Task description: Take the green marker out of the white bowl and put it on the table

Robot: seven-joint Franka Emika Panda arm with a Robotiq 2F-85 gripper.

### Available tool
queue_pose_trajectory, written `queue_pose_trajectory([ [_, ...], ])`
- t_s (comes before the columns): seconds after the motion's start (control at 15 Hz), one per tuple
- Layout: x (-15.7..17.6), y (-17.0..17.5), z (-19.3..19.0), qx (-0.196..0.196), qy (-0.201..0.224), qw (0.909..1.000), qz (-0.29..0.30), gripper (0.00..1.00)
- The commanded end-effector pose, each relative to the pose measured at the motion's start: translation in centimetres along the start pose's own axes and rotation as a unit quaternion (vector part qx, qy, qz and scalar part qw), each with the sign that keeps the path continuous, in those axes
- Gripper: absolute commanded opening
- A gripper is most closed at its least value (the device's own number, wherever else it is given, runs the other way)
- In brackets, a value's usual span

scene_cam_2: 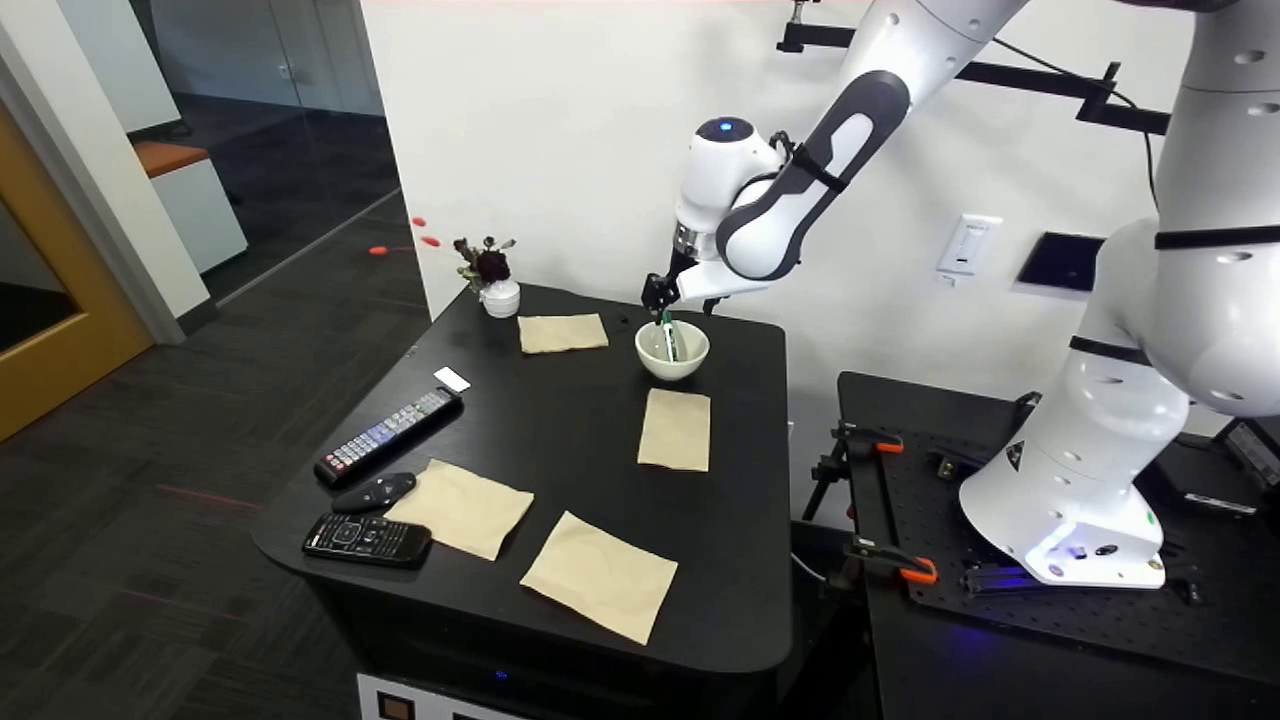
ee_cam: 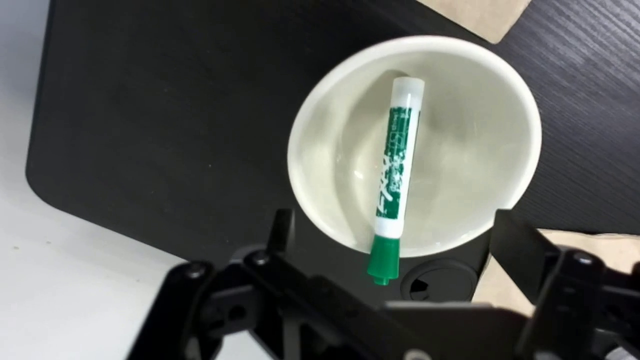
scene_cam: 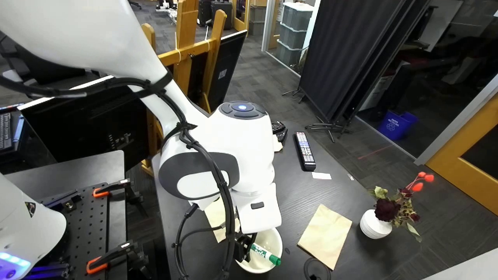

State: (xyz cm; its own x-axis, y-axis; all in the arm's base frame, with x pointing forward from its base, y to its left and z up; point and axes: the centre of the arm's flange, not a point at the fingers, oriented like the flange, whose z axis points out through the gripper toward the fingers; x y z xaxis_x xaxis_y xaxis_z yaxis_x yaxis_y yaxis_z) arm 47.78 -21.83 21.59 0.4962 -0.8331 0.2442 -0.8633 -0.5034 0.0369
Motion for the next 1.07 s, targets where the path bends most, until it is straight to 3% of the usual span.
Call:
queue_pose_trajectory([
  [0.0,0.3,-1.1,0.9,-0.006,-0.008,0.9999,-0.004,0.92],
  [0.07,0.2,-1.3,1.1,-0.007,-0.009,0.9999,-0.003,0.83],
  [0.13,0.2,-1.5,1.3,-0.008,-0.010,0.9999,-0.003,0.68],
  [0.33,0.2,-1.9,1.7,-0.010,-0.013,0.9999,-0.003,0.60],
  [0.67,0.6,-2.0,2.3,-0.014,-0.015,0.9998,-0.006,0.70],
  [1.0,1.0,-2.2,2.9,-0.018,-0.015,0.9997,-0.009,0.67],
])
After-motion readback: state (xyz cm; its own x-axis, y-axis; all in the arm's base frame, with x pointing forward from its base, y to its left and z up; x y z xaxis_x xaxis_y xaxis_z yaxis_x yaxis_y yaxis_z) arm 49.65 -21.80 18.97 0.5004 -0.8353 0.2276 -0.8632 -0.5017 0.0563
